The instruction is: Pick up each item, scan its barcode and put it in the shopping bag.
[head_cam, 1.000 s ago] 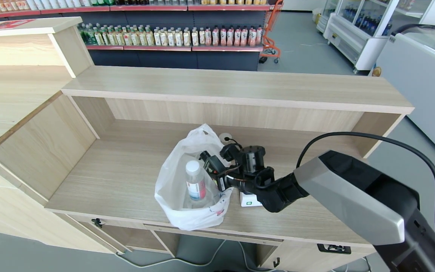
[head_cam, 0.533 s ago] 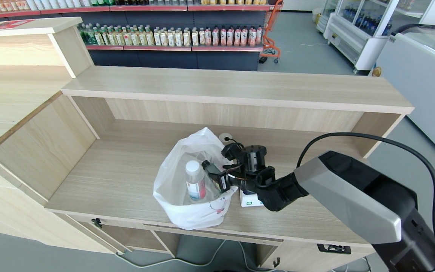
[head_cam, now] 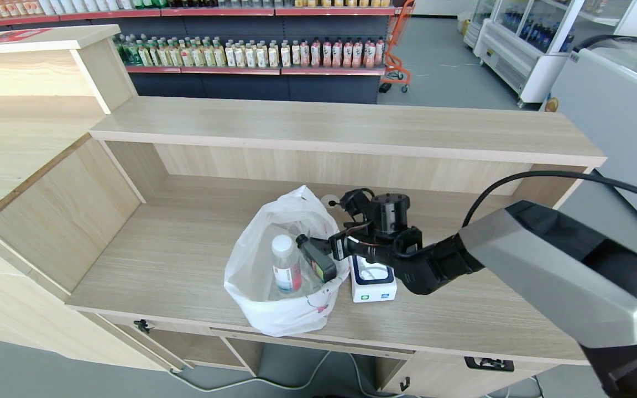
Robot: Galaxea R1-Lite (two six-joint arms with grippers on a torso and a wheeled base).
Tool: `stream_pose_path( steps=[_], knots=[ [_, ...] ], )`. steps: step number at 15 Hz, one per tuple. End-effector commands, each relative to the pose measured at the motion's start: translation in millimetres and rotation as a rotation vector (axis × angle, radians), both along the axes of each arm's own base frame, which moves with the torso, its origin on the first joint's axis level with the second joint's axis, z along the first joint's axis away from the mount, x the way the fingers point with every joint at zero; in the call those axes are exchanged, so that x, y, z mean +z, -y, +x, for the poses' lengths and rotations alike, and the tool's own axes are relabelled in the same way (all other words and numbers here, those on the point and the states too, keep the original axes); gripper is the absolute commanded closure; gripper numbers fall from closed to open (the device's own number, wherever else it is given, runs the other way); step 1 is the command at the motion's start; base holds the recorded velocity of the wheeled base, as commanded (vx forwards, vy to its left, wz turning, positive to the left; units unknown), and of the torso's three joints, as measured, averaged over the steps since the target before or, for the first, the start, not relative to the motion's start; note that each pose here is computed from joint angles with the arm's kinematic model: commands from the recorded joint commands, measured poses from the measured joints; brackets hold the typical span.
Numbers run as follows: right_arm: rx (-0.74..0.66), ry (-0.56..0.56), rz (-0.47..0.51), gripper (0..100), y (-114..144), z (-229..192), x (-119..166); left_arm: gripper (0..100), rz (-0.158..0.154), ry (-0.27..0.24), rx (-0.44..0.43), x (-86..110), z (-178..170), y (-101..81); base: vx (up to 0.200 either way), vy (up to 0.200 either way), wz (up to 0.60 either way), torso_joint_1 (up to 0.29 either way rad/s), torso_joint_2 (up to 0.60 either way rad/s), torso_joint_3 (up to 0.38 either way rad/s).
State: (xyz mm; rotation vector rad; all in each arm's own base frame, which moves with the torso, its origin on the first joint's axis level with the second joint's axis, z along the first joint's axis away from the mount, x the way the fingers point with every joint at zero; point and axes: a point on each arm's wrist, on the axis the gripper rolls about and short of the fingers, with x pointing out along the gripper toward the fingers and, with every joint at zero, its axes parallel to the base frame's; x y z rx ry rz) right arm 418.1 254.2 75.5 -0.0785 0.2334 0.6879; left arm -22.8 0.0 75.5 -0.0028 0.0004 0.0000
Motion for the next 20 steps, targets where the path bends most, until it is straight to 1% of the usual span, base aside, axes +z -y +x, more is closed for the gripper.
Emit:
stream_pose_path(
  steps=[1,2,3,4,5,6,7,8,9,10,11,12,13,14,16,17,18,19,20],
  knots=[
    [-0.082,0.047,0.091,0,54,-32,82,0,0.0,-0.001,0.0,0.0,0,0.0,0.0,0.0,0.0,0.0,0.0,0.0],
    [-0.126,0.036,0.153,0,81,-59,111,0,0.0,0.0,0.0,0.0,0,0.0,0.0,0.0,0.0,0.0,0.0,0.0],
    [-0.178,0.042,0.167,0,110,-86,128,0,0.0,-0.001,0.0,0.0,0,0.0,0.0,0.0,0.0,0.0,0.0,0.0],
    [-0.246,0.07,0.155,0,144,-115,141,0,0.0,0.0,0.0,0.0,0,0.0,0.0,0.0,0.0,0.0,0.0,0.0],
    [-0.322,0.101,0.098,0,179,-151,150,0,0.0,-0.001,0.0,0.0,0,0.0,0.0,0.0,0.0,0.0,0.0,0.0],
    [-0.43,0.105,0.004,0,211,-187,149,0,0.0,-0.001,0.0,0.0,0,0.0,0.0,0.0,0.0,0.0,0.0,0.0],
    [-0.589,0.083,-0.084,0,237,-227,140,0,0.0,-0.001,0.0,0.0,0,0.0,0.0,0.0,0.0,0.0,0.0,0.0],
    [-0.718,0.061,-0.105,0,252,-260,131,0,0.0,-0.001,0.0,0.0,0,0.0,0.0,0.0,0.0,0.0,0.0,0.0],
    [-0.726,0.059,-0.105,0,253,-262,130,0,0.0,-0.001,0.0,0.0,0,0.0,0.0,0.0,0.0,0.0,0.0,0.0],
    [-0.906,0.002,-0.09,0,268,-316,114,0,0.0,0.0,0.0,0.2,0,0.0,0.0,0.0,0.0,0.0,0.0,0.0],
    [-0.953,0.032,-0.086,0,267,-334,109,0,0.0,0.0,0.0,0.2,0,0.0,0.0,0.0,0.0,0.0,0.0,0.0],
    [-0.95,0.043,-0.08,0,265,-350,98,0,0.0,-0.001,0.0,0.0,0,0.0,0.0,0.0,0.0,0.0,0.0,0.0],
    [-0.906,0.056,-0.076,0,261,-375,71,0,0.0,-0.001,0.0,0.0,0,0.0,0.0,0.0,0.0,0.0,0.0,0.0],
    [-0.866,0.072,-0.07,0,259,-389,52,0,0.0,-0.001,0.0,0.0,0,0.0,0.0,0.0,0.0,0.0,0.0,0.0],
    [-0.832,0.108,-0.054,0,258,-407,24,0,0.0,-0.001,0.0,0.0,0,0.0,0.0,0.0,0.0,0.0,0.0,0.0],
    [-0.831,0.133,-0.039,0,258,-414,21,0,0.0,-0.001,0.0,0.0,0,0.0,0.0,0.0,0.0,0.0,0.0,0.0],
    [-0.844,0.122,-0.036,0,258,-430,3,0,0.0,-0.001,0.0,0.0,0,0.0,0.0,0.0,0.0,0.0,0.0,0.0],
    [-0.832,0.118,-0.034,0,257,-434,-1,0,0.0,0.0,0.0,0.0,0,0.0,0.0,0.0,0.0,0.0,0.0,0.0],
    [-0.783,0.153,-0.011,0,257,-438,-3,0,0.0,-0.001,0.0,0.0,0,0.0,0.0,0.0,0.0,0.0,0.0,0.0]
  ],
)
